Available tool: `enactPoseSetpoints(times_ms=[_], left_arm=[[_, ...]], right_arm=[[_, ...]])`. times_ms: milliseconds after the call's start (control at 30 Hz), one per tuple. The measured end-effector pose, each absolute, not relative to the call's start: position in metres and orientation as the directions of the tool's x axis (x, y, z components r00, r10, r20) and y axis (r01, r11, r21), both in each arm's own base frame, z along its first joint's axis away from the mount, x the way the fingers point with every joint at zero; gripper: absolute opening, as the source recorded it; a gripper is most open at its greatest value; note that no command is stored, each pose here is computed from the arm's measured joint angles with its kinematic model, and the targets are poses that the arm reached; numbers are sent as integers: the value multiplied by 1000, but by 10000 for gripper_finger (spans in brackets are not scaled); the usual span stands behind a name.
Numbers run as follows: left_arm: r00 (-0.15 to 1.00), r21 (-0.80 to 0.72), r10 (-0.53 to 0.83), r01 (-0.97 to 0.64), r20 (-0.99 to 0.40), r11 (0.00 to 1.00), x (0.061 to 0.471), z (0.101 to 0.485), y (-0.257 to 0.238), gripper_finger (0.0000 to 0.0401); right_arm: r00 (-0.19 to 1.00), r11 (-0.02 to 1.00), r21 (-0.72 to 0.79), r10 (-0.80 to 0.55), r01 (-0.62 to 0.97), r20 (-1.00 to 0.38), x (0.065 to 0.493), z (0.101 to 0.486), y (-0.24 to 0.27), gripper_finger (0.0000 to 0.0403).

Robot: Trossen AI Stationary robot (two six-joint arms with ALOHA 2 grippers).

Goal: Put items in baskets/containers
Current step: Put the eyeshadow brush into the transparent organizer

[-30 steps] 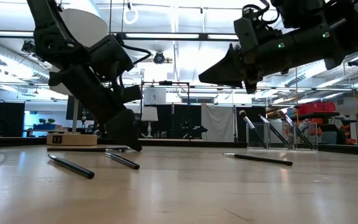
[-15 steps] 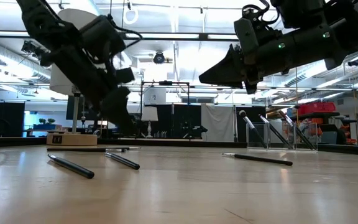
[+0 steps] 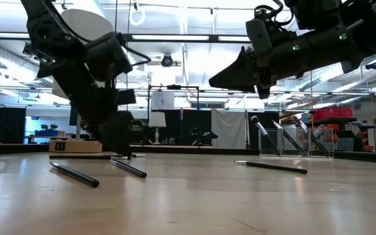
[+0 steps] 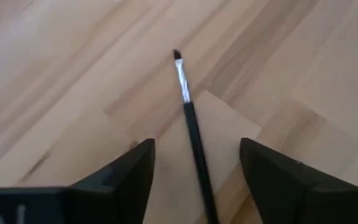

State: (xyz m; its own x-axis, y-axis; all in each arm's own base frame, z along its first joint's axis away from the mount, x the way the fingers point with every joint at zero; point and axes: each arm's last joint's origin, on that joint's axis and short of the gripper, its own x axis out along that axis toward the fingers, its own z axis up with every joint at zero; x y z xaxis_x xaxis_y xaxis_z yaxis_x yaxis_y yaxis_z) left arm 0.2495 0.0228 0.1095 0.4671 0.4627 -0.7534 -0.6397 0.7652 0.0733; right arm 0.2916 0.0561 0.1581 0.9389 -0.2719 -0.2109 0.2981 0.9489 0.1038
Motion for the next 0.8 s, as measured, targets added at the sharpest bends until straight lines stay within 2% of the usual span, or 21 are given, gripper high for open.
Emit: enactPoseSetpoints(times_ms=[200, 333, 533, 800], left_arm=[[443, 84, 469, -652, -764, 753, 254, 96, 23, 176], [447, 94, 458, -629, -768, 771, 256, 91, 23, 121], [557, 7, 407, -584, -724, 812, 244, 79, 22, 18], [679, -149, 300, -519, -670, 842, 231, 73, 21, 9]], right_arm=[[941, 951, 106, -263, 290, -212, 292, 158, 56, 21], [941, 951, 107, -263, 290, -211, 292, 158, 56, 21], [942, 951, 107, -263, 289, -211, 292, 158, 56, 21], [944, 952, 112, -260, 286, -202, 292, 159, 57, 21]])
